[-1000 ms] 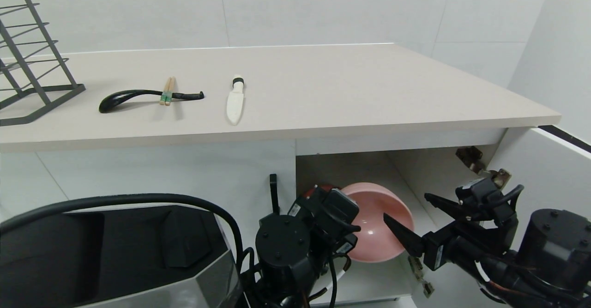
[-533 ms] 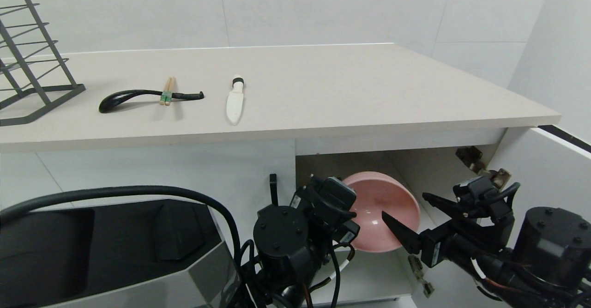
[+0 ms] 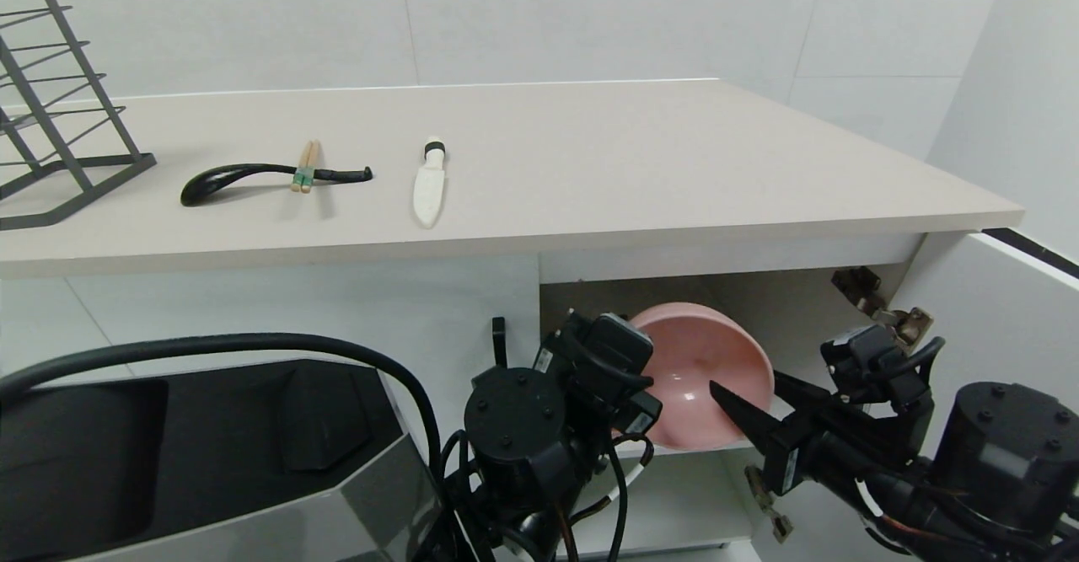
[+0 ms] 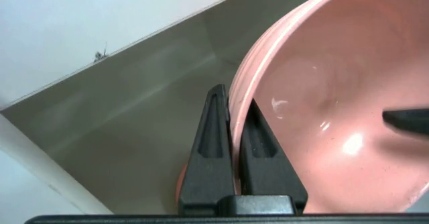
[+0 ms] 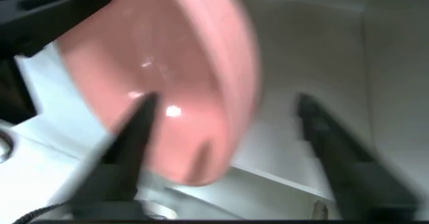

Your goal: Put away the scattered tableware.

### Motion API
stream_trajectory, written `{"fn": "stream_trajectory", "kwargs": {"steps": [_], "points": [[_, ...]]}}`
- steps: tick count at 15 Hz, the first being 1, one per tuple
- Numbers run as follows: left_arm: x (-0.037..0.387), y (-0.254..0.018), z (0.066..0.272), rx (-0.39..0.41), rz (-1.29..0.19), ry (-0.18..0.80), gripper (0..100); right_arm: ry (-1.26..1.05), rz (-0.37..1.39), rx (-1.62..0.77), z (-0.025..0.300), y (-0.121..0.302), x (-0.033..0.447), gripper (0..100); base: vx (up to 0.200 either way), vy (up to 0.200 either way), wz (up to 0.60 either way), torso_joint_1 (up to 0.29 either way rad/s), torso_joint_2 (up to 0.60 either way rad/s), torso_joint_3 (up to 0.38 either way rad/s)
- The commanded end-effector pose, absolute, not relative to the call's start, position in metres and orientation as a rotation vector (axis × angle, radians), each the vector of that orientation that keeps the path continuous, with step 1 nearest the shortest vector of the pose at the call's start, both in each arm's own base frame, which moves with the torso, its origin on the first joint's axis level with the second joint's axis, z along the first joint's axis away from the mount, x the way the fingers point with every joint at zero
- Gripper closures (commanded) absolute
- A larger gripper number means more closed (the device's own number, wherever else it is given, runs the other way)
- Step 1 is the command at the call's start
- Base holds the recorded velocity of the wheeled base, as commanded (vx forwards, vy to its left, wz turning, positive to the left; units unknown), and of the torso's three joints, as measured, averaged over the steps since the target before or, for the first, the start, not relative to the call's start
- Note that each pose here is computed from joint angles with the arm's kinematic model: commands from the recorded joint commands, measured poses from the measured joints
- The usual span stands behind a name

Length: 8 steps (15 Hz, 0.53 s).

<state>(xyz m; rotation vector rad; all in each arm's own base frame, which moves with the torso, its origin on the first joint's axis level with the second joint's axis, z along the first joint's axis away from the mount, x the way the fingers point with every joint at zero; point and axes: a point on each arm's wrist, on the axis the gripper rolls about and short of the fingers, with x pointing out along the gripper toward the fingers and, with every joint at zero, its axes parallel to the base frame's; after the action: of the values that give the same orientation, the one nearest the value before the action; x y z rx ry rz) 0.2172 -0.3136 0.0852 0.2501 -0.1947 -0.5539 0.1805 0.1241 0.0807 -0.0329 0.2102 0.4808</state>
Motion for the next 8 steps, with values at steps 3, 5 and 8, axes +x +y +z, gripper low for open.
{"fn": "stream_trajectory", "kwargs": {"steps": [3,5,8], "points": [[0.2144,-0.3162,0.0868,0.238,-0.587,-0.204,100,0.192,0.493,-0.026,0.0836,0.1273,0.1815,100,0.0,0.0,0.0,0.0,0.0,0.0],[0.2124,-0.3169,0.0859,0.229,-0.608,-0.201,0,0.192,0.494,-0.026,0.0835,0.1278,0.1817,100,0.0,0.0,0.0,0.0,0.0,0.0],[0.2108,-0.3177,0.0856,0.239,-0.612,-0.203,0,0.19,0.49,-0.025,0.0837,0.1272,0.1825,100,0.0,0.0,0.0,0.0,0.0,0.0]]}}
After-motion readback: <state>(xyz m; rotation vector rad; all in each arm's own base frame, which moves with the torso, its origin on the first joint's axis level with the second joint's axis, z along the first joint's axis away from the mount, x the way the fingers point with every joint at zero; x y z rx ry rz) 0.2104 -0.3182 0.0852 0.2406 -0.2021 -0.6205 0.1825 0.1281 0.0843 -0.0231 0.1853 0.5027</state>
